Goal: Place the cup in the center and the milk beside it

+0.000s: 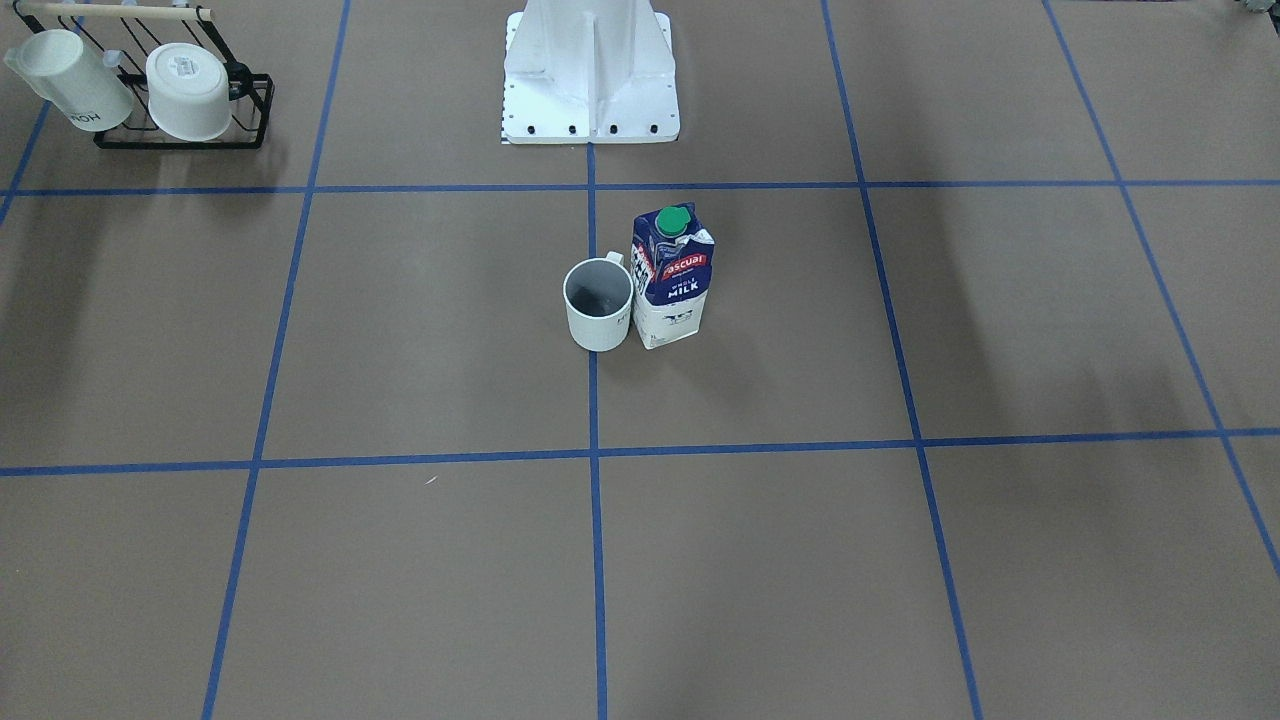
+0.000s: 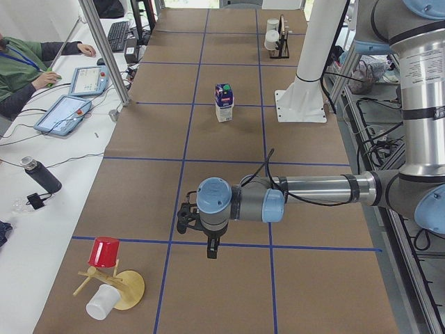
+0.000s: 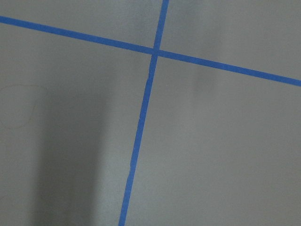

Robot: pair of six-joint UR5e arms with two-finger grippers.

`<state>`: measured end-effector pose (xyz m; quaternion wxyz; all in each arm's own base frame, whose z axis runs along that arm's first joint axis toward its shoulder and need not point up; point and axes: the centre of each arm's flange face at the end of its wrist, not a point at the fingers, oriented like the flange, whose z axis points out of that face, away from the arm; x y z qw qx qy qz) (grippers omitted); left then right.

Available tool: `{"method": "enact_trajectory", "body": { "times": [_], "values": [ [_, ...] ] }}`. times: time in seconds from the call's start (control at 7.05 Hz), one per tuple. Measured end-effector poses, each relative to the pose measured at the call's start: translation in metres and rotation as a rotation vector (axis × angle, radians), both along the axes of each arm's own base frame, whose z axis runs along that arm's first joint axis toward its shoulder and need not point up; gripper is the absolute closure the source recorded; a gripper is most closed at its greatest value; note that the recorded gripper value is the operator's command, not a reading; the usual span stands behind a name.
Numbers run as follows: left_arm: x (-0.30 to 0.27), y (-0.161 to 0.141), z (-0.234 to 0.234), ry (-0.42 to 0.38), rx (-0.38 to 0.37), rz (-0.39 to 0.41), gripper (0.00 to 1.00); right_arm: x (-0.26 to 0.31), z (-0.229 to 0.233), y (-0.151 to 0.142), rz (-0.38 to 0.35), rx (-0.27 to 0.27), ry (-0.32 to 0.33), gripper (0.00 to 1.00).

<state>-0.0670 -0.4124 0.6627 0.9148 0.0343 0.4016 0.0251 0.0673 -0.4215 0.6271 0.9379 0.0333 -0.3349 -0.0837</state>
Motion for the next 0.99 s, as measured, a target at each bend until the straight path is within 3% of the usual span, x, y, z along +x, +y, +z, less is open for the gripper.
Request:
{"method": "enact_trajectory", "body": {
  "times": [0.99],
  "values": [
    [0.0008,0.0129,-0.0054,-0.001,0.004,0.001,0.02,-0.0002,0.0035,0.0057,0.0,-0.016,-0.004,0.0]
  ]
}}
